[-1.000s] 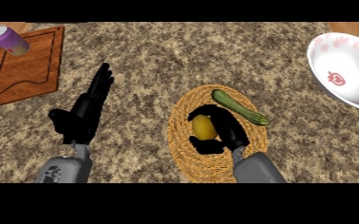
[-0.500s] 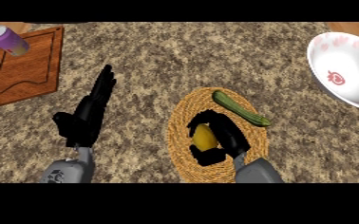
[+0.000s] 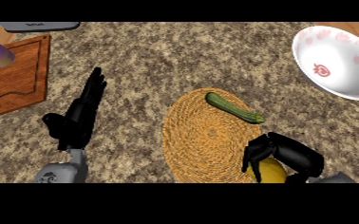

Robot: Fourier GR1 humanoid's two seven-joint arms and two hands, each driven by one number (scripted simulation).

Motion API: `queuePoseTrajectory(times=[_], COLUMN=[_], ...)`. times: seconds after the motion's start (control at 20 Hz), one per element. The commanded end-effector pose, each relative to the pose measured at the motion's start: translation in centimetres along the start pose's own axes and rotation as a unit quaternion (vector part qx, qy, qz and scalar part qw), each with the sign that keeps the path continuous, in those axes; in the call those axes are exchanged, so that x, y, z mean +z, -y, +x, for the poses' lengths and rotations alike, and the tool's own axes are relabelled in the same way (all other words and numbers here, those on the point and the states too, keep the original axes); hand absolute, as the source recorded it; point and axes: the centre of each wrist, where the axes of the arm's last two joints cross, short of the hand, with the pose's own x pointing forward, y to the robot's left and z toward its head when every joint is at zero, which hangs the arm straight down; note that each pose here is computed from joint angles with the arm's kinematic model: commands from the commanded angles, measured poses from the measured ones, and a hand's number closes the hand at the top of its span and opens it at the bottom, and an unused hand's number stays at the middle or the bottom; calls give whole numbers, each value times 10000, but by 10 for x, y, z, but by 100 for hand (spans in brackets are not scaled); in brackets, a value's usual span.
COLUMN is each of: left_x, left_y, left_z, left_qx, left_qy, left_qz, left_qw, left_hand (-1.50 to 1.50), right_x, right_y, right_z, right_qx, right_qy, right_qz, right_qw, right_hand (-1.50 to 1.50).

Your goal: Pick the lemon from the placemat and place it in the bowl

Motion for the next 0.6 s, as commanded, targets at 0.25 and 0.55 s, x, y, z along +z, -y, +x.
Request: queuePoseTrajectory(times=[0.25, 0.55], left_x=[5, 7], left_y=[-8, -6], left_z=[-8, -5], left_qx=[-16, -58], left_qy=[-101, -54], left_qz=[196, 73], left_qw=[9998, 9999], left_hand=[0, 0], right_x=[106, 174], right_y=[106, 162], right_z=[63, 107], right_qx=[435, 916], right_qy=[1858, 1791], right_qz=[-330, -967], right_qw=[9811, 9748], right_hand=[150, 150])
